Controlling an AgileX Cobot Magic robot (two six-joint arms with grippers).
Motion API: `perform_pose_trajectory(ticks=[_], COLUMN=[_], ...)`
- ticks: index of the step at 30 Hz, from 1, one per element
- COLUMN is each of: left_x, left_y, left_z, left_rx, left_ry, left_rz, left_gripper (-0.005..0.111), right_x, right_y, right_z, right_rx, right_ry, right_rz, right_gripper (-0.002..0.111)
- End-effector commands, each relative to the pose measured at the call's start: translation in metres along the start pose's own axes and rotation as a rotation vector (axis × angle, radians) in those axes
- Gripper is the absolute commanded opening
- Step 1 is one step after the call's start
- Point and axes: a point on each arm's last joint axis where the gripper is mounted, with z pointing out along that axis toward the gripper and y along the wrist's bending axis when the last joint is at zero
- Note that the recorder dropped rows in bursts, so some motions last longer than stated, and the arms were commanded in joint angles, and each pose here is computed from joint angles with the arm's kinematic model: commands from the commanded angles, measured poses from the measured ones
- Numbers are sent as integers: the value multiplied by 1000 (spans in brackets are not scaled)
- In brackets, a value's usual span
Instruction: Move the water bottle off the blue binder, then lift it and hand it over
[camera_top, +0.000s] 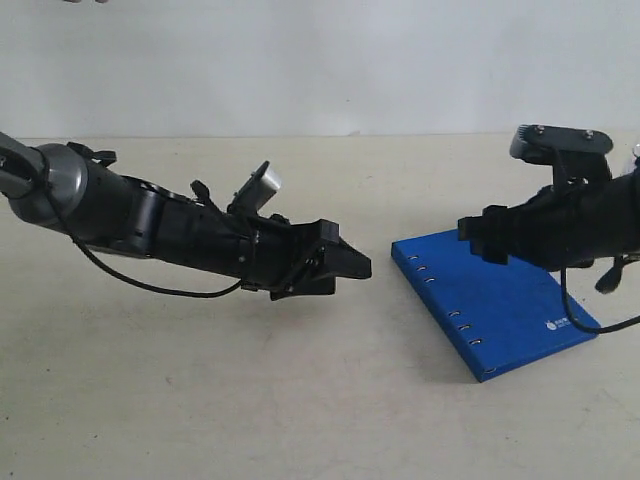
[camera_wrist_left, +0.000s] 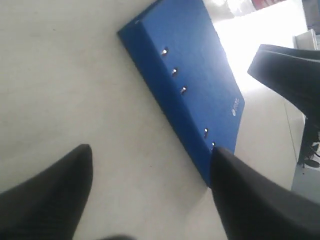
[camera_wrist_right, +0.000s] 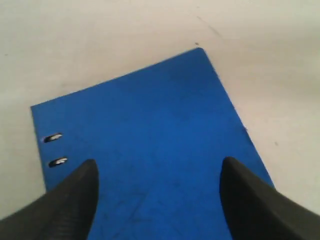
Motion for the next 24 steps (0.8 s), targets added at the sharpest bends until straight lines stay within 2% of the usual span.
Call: perform_pose_trajectory(ticks=[1,3,5,8,11,14,18,21,22,24], left_x=[-1,-1,-1,-2,-7,-16,-27,-32,-33,-34], left_y=[-12,-12,-12,-11,-4,8,24,33,35,35], left_z=[1,1,1,-1,-7,-19,-36,-48,-50,-52], left_rx=[86,92,93,90,78,57,34,36,38,46], left_ry=[13,13,10,4,-16,-51,-98,-126,-132,-134], left_rz=[58,102,157,176,165,145,118,100,97,95], left_gripper=[62,62,62,62,62,62,62,62,62,61], right_x=[-19,-33,-47,-62,-56,-17,47,49,48,51], right_y=[13,23,31,40,38,23,2,-8,-16,-33], right_z=[-10,-31,-58,-113,-168,-184,-167,-181,-183,-182], right_rx=[-104,-170,-227,-270,-237,-156,-67,82,157,300], right_ry=[-81,-164,-260,-427,-570,-560,-433,-496,-501,-484], right_rz=[-227,-273,-292,-317,-346,-328,-294,-358,-323,-108], right_gripper=[50,41,37,37,37,37,37,37,37,37])
